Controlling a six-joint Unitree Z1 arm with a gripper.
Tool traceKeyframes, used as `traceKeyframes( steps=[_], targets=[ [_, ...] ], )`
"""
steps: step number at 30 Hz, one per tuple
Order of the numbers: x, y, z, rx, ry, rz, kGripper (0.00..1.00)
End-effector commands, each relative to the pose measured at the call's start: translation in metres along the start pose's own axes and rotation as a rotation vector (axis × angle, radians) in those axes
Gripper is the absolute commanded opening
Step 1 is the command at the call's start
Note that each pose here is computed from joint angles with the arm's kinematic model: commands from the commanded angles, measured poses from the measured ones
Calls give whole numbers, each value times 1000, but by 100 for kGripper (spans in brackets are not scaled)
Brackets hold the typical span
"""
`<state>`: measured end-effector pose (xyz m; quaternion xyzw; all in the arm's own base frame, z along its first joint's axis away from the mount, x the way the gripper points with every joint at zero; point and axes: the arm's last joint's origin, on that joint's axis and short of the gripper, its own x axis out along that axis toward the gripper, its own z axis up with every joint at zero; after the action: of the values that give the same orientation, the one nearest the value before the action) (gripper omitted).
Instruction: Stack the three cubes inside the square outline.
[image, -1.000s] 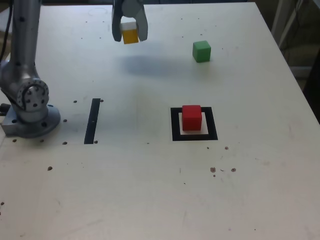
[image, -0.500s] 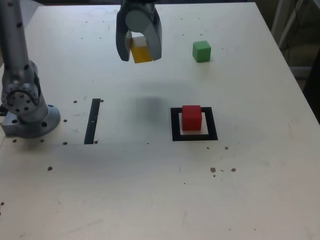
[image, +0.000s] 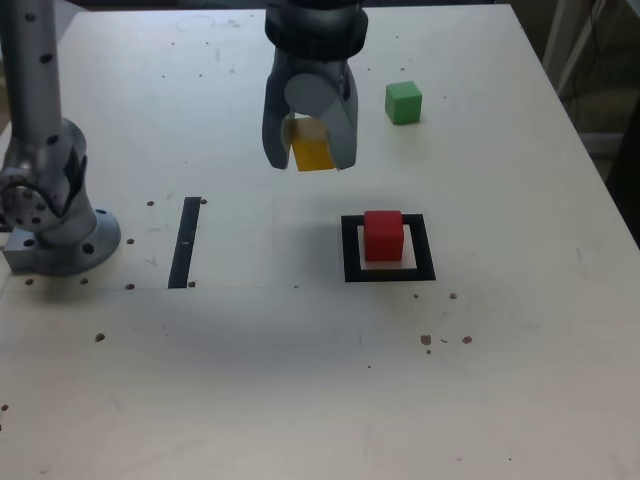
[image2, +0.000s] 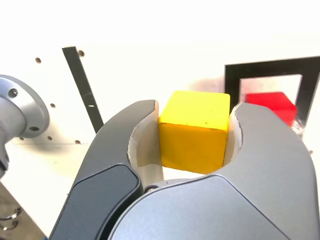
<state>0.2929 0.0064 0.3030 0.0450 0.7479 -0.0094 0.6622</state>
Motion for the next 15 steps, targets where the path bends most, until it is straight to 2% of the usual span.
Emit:
traceKeyframes(
  steps=[1, 5, 10, 15],
  targets=[
    [-2, -5, 3, -1, 3, 5, 0],
    [-2, -22, 19, 16, 2, 10, 0],
    [-1, -28, 35, 36, 4, -6, 0],
    [-1, -31, 44, 38, 5, 0, 0]
  ],
)
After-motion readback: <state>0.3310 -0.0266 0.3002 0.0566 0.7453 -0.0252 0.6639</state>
